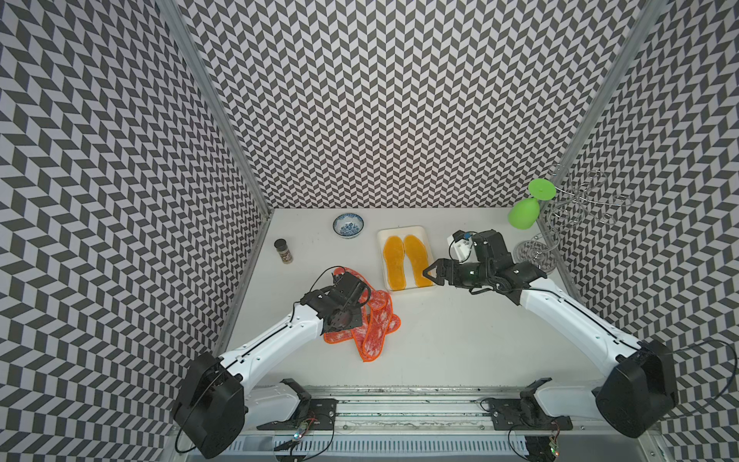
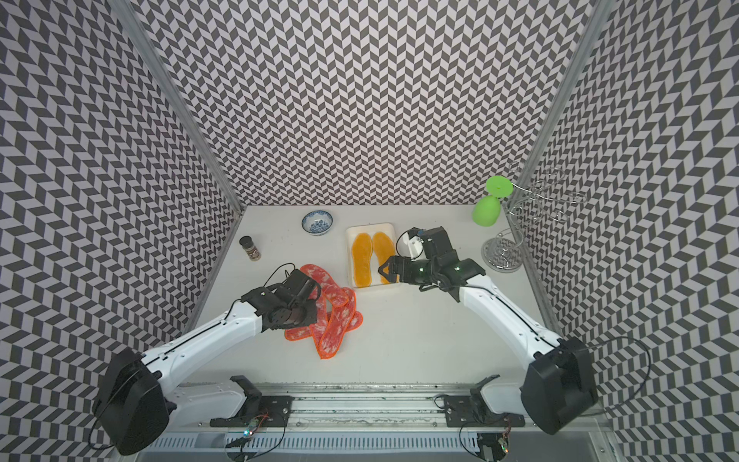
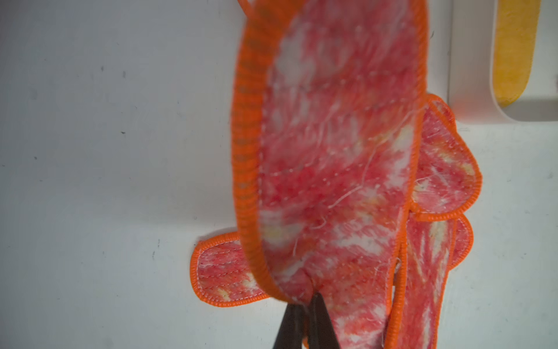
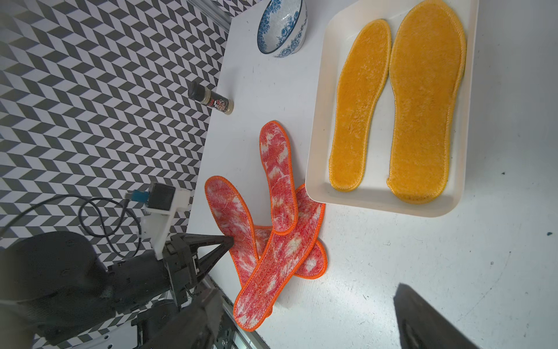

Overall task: Put the insoles into the storage box
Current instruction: Pick up the insole from the center of the board, then place the insole in the storage box.

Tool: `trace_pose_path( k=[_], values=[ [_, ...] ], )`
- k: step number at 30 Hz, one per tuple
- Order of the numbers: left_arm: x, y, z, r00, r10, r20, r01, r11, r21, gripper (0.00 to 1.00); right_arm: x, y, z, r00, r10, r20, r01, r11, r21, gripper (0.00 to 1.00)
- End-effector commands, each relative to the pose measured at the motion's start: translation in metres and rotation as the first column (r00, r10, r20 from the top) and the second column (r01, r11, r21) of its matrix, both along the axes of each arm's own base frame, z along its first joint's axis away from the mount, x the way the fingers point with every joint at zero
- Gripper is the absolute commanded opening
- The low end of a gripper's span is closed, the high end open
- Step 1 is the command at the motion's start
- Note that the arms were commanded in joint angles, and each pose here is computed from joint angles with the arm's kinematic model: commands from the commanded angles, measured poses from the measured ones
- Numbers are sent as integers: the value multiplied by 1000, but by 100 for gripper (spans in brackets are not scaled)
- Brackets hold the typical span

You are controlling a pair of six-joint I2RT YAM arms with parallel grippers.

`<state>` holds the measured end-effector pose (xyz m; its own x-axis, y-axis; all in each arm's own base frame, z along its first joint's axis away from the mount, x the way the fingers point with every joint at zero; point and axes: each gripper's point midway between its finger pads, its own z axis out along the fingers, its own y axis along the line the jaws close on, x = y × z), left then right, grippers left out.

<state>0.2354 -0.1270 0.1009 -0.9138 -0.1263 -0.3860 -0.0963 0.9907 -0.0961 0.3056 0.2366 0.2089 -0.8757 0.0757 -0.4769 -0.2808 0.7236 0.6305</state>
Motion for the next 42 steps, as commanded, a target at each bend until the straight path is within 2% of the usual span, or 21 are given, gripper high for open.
trace_pose_path(
  k=[1,5,11,14,17,19,23,28,31,39,42],
  values=[
    [6,13,30,999,-6,54,3,998,61,0,9,6,20,998,13,68,-15,999,28,91],
    [19,14,69,991,-17,136,8,998,61,0,12,7,26,997,16,78,-19,999,33,91],
    [30,13,110,978,-63,199,53,997,54,0,14,10,38,995,28,100,-32,999,39,91],
    [40,2,133,960,-123,252,120,992,27,0,13,13,46,992,44,116,-51,997,58,90],
    [53,-17,148,926,-233,298,241,970,12,0,11,17,51,990,62,124,-72,994,81,90],
    [62,-32,151,899,-301,317,317,948,0,0,10,19,54,989,76,129,-89,991,98,89],
    [83,-60,156,868,-352,350,390,920,-42,0,8,27,66,985,93,148,-116,981,158,87],
    [95,-97,151,843,-399,362,473,870,-142,0,9,46,81,976,114,183,-160,953,258,81],
    [97,-110,150,833,-422,359,504,846,-175,0,10,61,77,973,133,189,-187,934,305,77],
    [96,-117,139,841,-429,330,509,833,-215,0,12,101,48,964,222,149,-261,905,337,63],
    [97,-115,136,847,-422,323,499,841,-211,0,12,107,44,962,240,134,-272,895,353,52]
  ],
)
